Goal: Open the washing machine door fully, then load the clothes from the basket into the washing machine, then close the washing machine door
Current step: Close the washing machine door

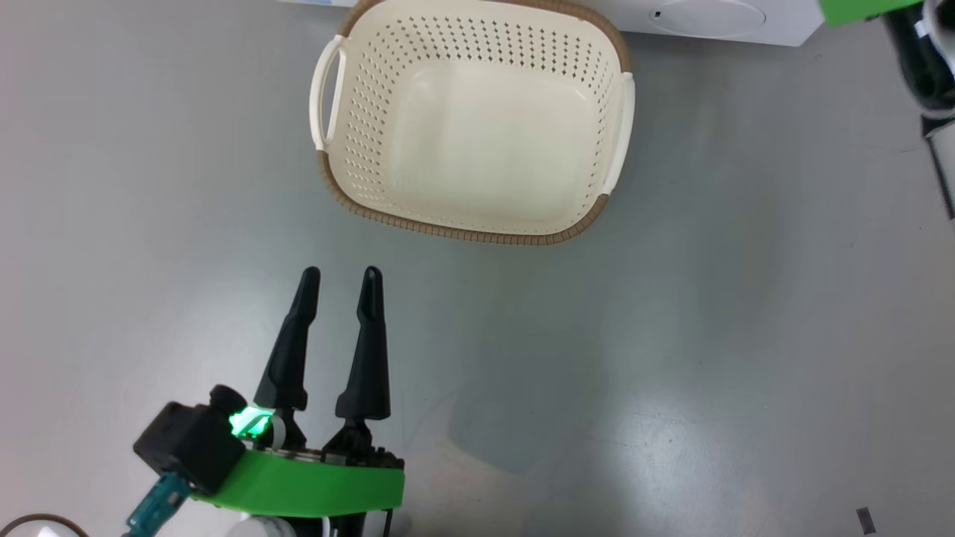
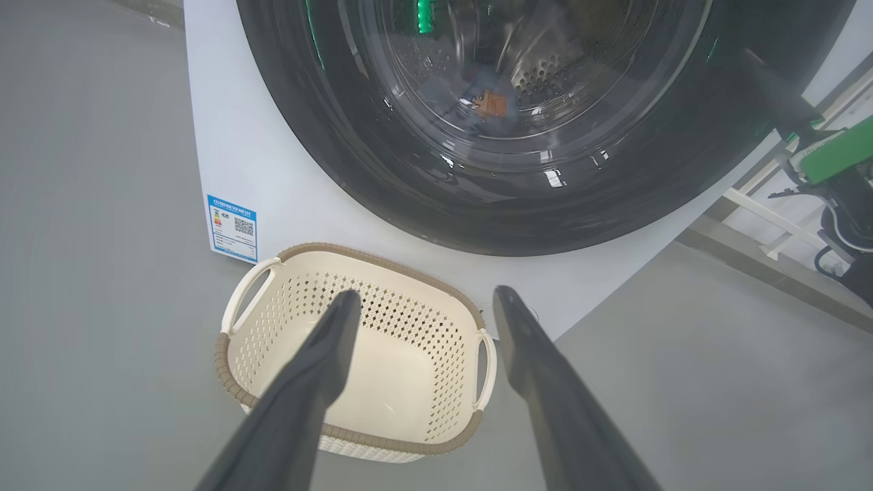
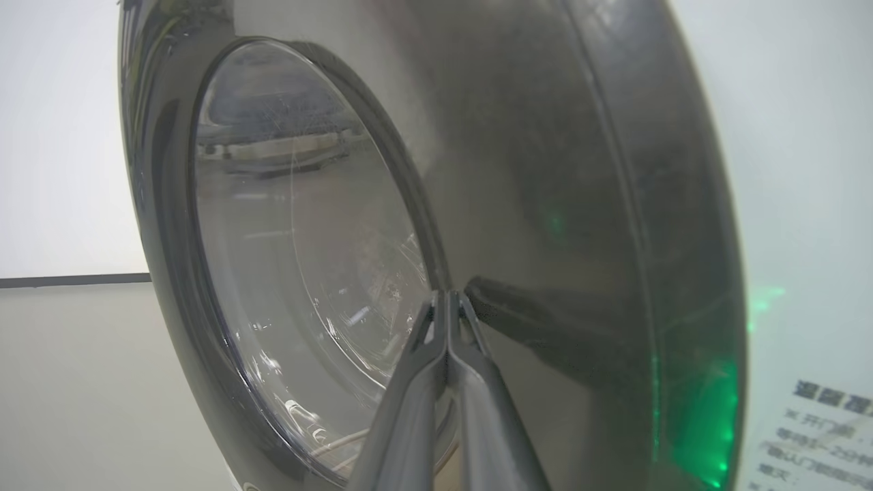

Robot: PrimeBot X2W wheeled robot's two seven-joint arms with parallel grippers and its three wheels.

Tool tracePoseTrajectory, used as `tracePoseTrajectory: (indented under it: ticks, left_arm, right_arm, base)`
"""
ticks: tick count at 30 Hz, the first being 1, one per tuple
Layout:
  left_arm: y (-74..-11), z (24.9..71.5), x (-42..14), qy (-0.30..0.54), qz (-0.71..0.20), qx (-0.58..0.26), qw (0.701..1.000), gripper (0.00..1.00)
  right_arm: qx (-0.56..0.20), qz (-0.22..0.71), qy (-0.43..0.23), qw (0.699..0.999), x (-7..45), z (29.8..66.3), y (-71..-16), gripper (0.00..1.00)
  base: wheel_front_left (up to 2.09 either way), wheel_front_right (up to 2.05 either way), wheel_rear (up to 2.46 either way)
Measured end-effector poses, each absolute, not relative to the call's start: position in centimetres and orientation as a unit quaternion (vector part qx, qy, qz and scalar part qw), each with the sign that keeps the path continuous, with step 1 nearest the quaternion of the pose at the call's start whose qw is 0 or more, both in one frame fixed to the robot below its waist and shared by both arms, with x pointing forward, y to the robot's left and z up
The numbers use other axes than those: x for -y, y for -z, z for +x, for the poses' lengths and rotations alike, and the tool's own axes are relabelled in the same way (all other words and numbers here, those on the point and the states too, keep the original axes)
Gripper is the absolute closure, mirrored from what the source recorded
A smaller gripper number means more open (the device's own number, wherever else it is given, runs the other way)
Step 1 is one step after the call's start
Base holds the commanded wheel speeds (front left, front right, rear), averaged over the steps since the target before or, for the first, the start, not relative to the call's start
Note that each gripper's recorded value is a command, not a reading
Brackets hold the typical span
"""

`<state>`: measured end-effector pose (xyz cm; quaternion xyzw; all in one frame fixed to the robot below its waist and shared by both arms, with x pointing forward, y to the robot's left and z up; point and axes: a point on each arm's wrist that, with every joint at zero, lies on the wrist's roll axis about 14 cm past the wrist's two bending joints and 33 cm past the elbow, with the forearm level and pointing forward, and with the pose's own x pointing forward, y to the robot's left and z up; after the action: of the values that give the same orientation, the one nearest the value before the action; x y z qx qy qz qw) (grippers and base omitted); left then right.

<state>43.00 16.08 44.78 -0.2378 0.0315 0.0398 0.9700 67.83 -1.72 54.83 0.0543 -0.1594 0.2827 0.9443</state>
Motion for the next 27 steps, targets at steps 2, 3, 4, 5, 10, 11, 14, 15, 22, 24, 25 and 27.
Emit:
tracePoseTrajectory:
  ticks: [2, 3, 4, 5, 10, 11, 14, 15, 22, 24, 25, 27]
  left_arm:
    - [-44.7, 43.0, -16.2, -0.042, -0.237, -0.033, 0.970, 0.00]
    - [-44.7, 42.9, -16.2, -0.042, -0.237, -0.033, 0.970, 0.00]
    - [-44.8, 42.9, -16.2, -0.042, -0.237, -0.032, 0.970, 0.00]
    - [-44.9, 42.9, -16.2, -0.041, -0.238, -0.031, 0.970, 0.00]
    - [-45.3, 42.8, -16.1, -0.041, -0.244, -0.025, 0.969, 0.00]
    - [-45.4, 42.8, -16.0, -0.040, -0.246, -0.025, 0.968, 0.00]
    - [-45.6, 42.9, -15.8, -0.036, -0.249, -0.023, 0.967, 0.00]
    - [-45.6, 42.8, -15.7, -0.035, -0.250, -0.023, 0.967, 0.00]
    - [-45.6, 42.4, -15.9, -0.037, -0.248, -0.026, 0.968, 0.00]
    - [-45.6, 42.3, -16.2, -0.041, -0.245, -0.026, 0.968, 0.00]
    - [-45.6, 42.2, -16.4, -0.043, -0.244, -0.025, 0.969, 0.00]
    - [-45.7, 42.0, -16.5, -0.044, -0.242, -0.026, 0.969, 0.00]
  right_arm:
    - [0.160, 0.046, -0.281, 0.945, 2.0, 68.3, -54.9, 1.00]
    - [0.159, 0.044, -0.283, 0.945, 1.9, 68.4, -54.9, 1.00]
    - [0.157, 0.042, -0.283, 0.945, 1.9, 68.4, -54.8, 1.00]
    - [0.155, 0.041, -0.282, 0.946, 2.0, 68.5, -54.8, 1.00]
    - [0.156, 0.041, -0.274, 0.948, 2.7, 68.6, -55.5, 1.00]
    - [0.157, 0.040, -0.274, 0.948, 2.7, 68.6, -55.7, 1.00]
    - [0.162, 0.042, -0.268, 0.949, 3.2, 68.2, -56.3, 1.00]
    - [0.163, 0.044, -0.265, 0.949, 3.5, 68.0, -56.5, 1.00]
    - [0.159, 0.051, -0.249, 0.954, 5.2, 65.4, -56.7, 0.18]
    - [0.157, 0.055, -0.250, 0.954, 5.3, 64.2, -56.8, 0.00]
    - [0.157, 0.058, -0.249, 0.954, 5.4, 63.5, -56.9, 0.00]
    - [0.160, 0.064, -0.245, 0.954, 5.8, 62.1, -57.3, 0.00]
  base:
    - [0.00, 0.00, 0.00]
    - [0.00, 0.00, 0.00]
    - [0.00, 0.00, 0.00]
    - [0.00, 0.00, 0.00]
    - [0.00, 0.00, 0.00]
    - [0.00, 0.00, 0.00]
    - [0.00, 0.00, 0.00]
    - [0.00, 0.00, 0.00]
    - [0.00, 0.00, 0.00]
    - [0.00, 0.00, 0.00]
    - [0.00, 0.00, 0.00]
    - [0.00, 0.00, 0.00]
